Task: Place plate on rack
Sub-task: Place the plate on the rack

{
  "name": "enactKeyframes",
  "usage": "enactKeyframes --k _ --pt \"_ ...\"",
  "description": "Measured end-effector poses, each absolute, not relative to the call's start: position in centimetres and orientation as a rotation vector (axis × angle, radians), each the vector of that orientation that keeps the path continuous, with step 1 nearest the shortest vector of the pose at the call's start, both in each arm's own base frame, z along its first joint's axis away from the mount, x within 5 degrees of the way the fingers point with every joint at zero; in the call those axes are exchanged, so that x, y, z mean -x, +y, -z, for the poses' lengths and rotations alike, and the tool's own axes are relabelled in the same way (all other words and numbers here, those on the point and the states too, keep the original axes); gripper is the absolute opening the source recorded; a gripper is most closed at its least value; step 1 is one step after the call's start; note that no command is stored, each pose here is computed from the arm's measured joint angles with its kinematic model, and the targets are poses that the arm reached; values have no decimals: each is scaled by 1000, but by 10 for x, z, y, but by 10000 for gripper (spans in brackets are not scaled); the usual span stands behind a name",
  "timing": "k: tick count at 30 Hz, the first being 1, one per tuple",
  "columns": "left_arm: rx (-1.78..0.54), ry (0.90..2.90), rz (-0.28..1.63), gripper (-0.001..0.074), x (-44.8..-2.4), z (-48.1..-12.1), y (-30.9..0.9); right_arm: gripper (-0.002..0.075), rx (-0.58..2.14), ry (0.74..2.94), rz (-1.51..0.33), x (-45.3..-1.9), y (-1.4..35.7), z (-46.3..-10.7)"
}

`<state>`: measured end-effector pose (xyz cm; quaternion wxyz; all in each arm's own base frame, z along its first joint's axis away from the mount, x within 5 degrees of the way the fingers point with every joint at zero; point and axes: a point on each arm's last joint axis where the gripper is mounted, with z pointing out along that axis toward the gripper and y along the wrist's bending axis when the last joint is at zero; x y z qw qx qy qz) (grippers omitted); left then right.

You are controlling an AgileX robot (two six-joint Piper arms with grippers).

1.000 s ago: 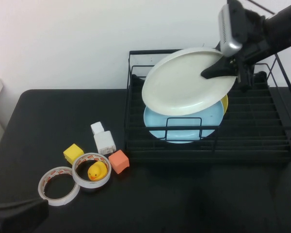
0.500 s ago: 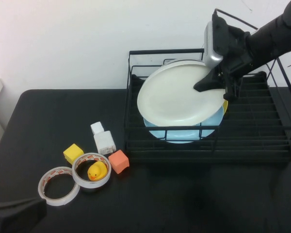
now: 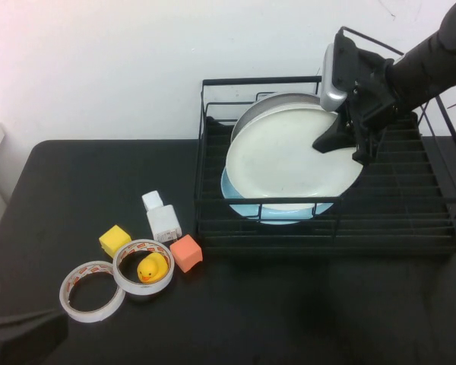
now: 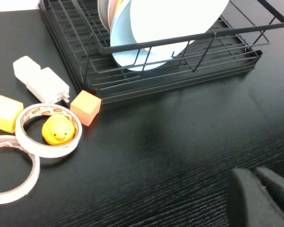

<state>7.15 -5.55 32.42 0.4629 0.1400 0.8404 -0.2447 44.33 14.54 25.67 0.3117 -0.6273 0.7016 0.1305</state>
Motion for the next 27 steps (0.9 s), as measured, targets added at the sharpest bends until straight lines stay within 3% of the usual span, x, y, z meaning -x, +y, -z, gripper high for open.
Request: enactKeyframes --k 3,7,11,17,27 --pt "-345 2069 600 0 -71 -324 -55 171 1635 1851 -354 -444 146 -258" --pt "-342 2072 607 0 -71 -324 -56 324 1576 1838 -341 -448 148 -260" --pt "-334 2088 630 0 -70 -323 -57 404 1557 1836 -326 -450 147 -261" --pt "-329 2143 638 0 -67 -319 -56 410 1483 1873 -307 -449 140 -272" --pt "-326 2175 644 0 -66 -317 -56 408 1329 1858 -272 -423 120 -343"
